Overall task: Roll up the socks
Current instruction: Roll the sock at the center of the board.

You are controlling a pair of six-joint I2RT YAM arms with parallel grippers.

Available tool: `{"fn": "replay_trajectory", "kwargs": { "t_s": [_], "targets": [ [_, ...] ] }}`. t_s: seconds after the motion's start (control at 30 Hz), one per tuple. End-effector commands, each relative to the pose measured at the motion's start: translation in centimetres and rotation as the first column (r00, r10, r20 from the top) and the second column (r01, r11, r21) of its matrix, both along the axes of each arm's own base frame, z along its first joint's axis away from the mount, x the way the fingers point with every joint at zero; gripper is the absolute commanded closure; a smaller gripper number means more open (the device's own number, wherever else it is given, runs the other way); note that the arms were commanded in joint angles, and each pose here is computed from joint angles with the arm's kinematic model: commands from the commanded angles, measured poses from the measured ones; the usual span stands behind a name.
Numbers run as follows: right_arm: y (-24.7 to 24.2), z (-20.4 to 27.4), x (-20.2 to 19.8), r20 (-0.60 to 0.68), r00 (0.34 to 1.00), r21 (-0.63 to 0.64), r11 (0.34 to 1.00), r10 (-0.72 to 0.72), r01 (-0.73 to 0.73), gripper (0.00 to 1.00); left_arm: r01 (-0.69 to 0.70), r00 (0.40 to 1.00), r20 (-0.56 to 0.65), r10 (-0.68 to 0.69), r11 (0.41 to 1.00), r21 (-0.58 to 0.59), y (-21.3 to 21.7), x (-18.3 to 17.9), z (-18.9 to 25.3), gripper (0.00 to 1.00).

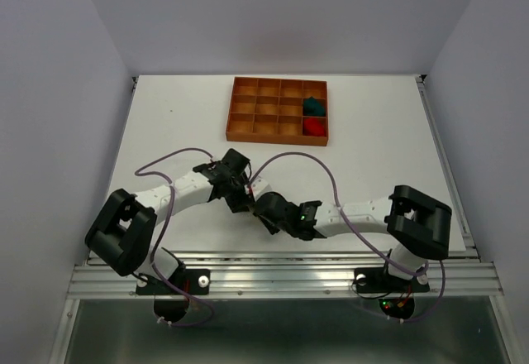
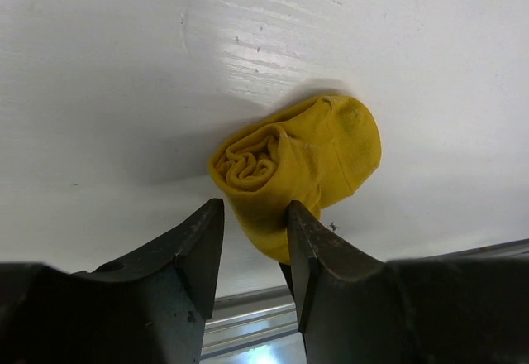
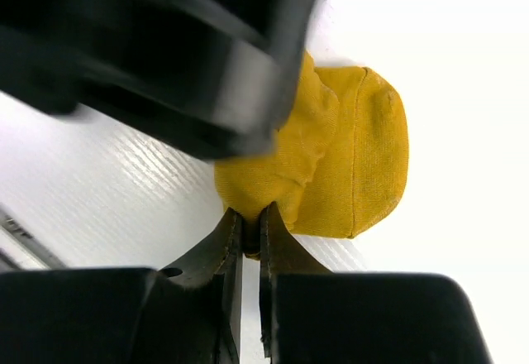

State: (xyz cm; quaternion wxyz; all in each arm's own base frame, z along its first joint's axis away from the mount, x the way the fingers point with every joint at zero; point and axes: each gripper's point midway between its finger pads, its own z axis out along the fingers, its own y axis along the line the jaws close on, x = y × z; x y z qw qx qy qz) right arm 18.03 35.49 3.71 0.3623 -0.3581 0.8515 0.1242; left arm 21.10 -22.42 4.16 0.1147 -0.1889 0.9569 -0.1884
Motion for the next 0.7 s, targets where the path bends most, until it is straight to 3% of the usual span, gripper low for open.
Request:
{"fn": "replay_trajectory", "kwargs": {
  "t_s": [0.0, 0.27, 0.4, 0.67],
  "targets": [
    [-0.5, -1.0, -1.5, -0.189, 0.982, 0.096, 0.995, 0.020, -0.002, 0.99, -0.041, 0.998, 0.049, 0.040, 0.999, 0.031, 1.8, 0.7, 1.5, 0.52],
    [-0.5, -1.4, -2.2, -0.337, 0.938, 0.216, 0.976, 0.079, -0.004, 0.99, -0.057, 0.989, 0.138, 0.059, 0.998, -0.022, 1.8, 2.1, 3.9, 0.47],
    [-1.2, -2.0, -1.2, -0.415, 0.909, 0.245, 0.967, 0.044, 0.066, 0.99, -0.046, 0.987, 0.155, 0.051, 0.998, -0.032, 1.8, 2.2, 4.3, 0.47],
    [-1.8, -2.5, -0.7, -0.582, 0.808, 0.351, 0.925, 0.092, 0.147, 0.99, 0.012, 0.989, 0.146, -0.002, 0.998, -0.063, 1.2, 1.4, 3.6, 0.47]
  ]
}}
